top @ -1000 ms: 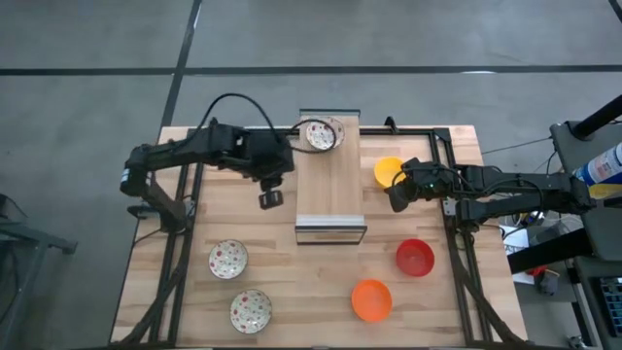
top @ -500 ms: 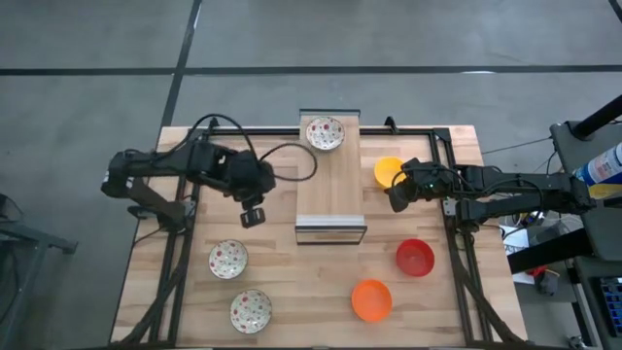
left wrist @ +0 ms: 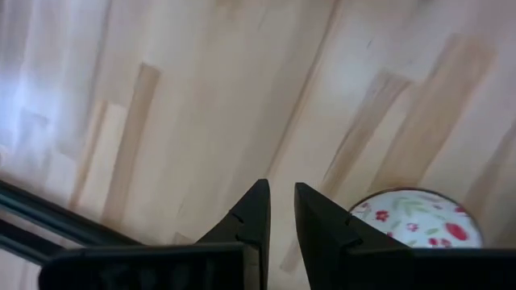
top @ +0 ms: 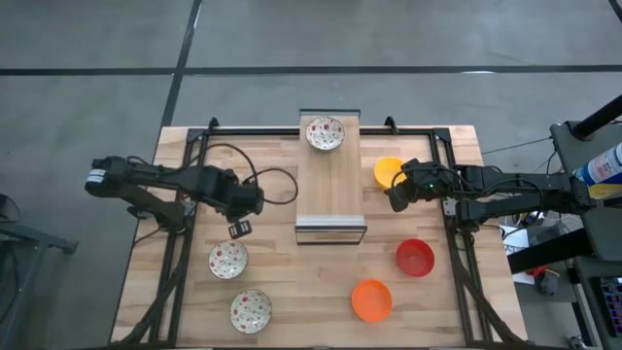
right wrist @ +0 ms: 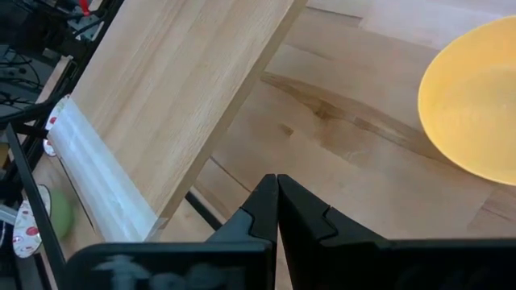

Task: Pick & Place Mini bowls
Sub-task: Stack the top white patterned bowl on top of the white patterned bowl on the shelf

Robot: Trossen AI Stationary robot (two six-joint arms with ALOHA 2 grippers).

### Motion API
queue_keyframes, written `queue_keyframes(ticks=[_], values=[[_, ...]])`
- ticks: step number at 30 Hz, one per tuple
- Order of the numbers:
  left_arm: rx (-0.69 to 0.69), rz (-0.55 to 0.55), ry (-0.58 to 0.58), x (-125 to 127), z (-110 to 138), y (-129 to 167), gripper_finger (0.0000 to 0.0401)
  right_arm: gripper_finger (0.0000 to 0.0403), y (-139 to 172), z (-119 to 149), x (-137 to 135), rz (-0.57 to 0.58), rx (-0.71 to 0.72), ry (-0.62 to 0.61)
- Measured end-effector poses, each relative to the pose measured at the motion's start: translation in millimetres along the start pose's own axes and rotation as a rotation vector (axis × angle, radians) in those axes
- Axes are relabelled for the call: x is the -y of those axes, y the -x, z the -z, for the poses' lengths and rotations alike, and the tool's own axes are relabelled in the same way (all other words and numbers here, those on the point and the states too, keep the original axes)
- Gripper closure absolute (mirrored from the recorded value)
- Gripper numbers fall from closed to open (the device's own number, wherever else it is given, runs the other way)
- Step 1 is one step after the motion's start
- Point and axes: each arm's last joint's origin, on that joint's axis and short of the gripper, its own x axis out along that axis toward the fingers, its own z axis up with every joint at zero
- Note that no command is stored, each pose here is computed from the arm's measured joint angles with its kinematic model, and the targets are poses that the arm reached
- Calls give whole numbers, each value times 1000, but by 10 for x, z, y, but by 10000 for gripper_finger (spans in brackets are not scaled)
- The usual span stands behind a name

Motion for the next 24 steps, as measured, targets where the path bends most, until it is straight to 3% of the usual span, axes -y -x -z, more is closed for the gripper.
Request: queue_keyframes(ticks=[9,18,24], values=[[-54,4,32,3,159,-348,348,394,0,0,0,-1,-1,-19],[-21,117,38,69,116,-430,348,394,-26,24,27,10,-7,-22],[-17,133,30,78,108,-430,348,394,-37,34,38,13,-10,-54]])
